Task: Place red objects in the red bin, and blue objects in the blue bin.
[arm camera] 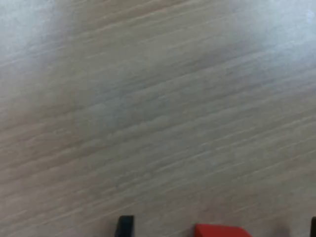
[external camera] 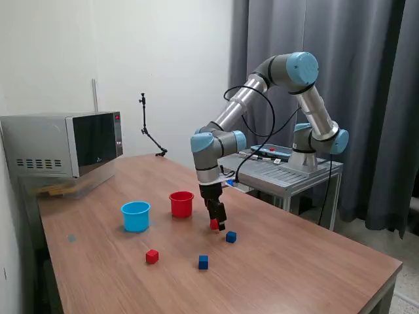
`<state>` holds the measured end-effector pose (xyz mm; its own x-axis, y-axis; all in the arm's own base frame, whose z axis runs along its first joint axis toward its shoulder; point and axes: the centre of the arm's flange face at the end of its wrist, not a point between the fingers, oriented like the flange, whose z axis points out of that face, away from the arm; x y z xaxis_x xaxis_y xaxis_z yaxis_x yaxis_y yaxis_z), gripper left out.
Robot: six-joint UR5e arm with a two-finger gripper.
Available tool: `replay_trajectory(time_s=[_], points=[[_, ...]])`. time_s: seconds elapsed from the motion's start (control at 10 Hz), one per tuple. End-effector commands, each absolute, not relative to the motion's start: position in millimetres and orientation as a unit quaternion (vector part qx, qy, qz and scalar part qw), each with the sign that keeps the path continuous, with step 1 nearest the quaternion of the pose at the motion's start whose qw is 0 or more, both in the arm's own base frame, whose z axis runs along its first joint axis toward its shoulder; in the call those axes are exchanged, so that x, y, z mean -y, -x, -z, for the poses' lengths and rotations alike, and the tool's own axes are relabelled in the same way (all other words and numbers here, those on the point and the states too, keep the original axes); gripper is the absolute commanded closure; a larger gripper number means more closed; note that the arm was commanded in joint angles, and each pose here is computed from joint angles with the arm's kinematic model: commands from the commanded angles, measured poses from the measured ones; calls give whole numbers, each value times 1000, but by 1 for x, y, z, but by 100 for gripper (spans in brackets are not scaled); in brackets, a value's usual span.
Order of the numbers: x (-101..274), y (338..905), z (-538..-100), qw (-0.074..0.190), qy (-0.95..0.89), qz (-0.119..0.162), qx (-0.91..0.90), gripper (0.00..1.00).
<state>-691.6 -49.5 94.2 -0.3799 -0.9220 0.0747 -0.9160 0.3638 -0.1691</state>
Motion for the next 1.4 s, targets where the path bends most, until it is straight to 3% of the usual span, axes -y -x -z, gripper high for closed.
replay_trajectory(time_s=[0.0, 0.3, 0.5, 0.8, 1.3], points=[[51, 689, -89, -5, 561, 68, -825, 0], [50, 693, -93, -20, 561, 52, -826, 0], [46, 692, -92, -7, 563, 37, -826, 0], [42, 693, -106, -8, 562, 25, -827, 0], [44, 687, -107, -5, 562, 30, -827, 0]])
